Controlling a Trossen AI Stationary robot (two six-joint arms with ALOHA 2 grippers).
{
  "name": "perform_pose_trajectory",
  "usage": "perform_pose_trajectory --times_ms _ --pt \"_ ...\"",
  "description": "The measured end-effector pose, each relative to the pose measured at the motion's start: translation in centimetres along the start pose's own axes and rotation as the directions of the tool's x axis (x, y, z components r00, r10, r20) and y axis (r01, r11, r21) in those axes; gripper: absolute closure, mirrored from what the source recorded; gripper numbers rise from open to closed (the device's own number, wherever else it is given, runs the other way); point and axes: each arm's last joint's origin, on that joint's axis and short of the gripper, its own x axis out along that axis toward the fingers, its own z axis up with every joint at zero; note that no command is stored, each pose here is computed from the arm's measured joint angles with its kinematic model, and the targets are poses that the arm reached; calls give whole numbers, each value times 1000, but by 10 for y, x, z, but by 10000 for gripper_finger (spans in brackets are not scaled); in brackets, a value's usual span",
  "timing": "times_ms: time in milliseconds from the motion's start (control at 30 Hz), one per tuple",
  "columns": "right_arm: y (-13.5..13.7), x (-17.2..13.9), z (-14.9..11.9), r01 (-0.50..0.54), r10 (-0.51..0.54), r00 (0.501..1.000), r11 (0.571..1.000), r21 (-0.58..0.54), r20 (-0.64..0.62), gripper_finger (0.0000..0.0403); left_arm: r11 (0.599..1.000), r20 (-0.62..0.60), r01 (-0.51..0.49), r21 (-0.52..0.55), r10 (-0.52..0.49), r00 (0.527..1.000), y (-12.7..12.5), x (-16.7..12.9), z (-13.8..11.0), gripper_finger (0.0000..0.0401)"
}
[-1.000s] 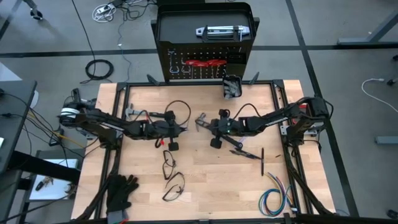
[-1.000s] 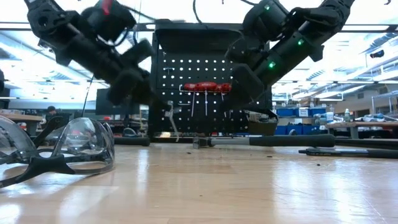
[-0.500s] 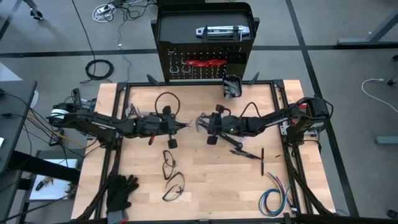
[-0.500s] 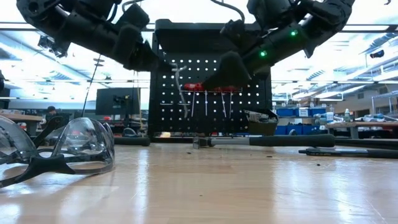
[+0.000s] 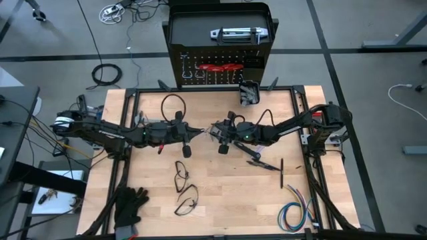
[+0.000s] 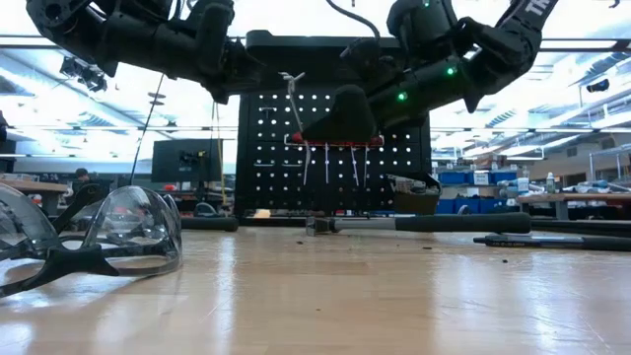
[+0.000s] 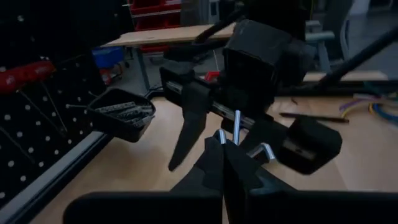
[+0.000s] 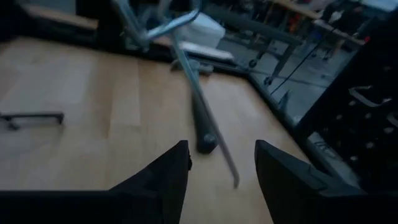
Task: Hang tools onto peg board
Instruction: Hang the hook on the pegboard
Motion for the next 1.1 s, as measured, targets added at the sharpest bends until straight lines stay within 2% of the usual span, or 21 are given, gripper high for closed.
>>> perform_pose_trajectory --times_ms 133,500,567,700,767,867,933,1033,1100 --pt "-2 0 0 52 -52 999 999 4 -5 232 998 23 -29 -61 31 999 1 0 2 401" --pt "-5 6 -9 58 -58 998 998 5 -34 276 986 82 -22 -163 36 996 -7 16 -9 401" --pt "-6 6 -9 67 -67 997 998 4 -40 299 985 100 -28 -173 45 994 -8 18 -9 401" --pt "-6 6 -13 66 -68 994 998 -18 -81 378 981 100 -74 -179 93 991 -6 18 -9 401" --pt "-5 5 -17 58 -61 992 998 -31 -113 388 981 101 -80 -179 99 990 -6 18 -9 401" --pt "-6 6 -19 57 -57 989 998 1 -137 388 982 86 -79 -169 94 992 -7 18 -11 401" --pt "-7 6 -22 15 -9 988 999 34 -156 392 985 58 -84 -148 94 994 -7 18 -13 399" --pt "-13 8 -25 -51 73 985 989 136 -159 392 995 34 -93 -42 94 995 -7 18 -16 383" --pt "-19 8 -26 -107 147 977 965 239 -157 392 994 37 -96 43 94 995 -9 17 -15 364"
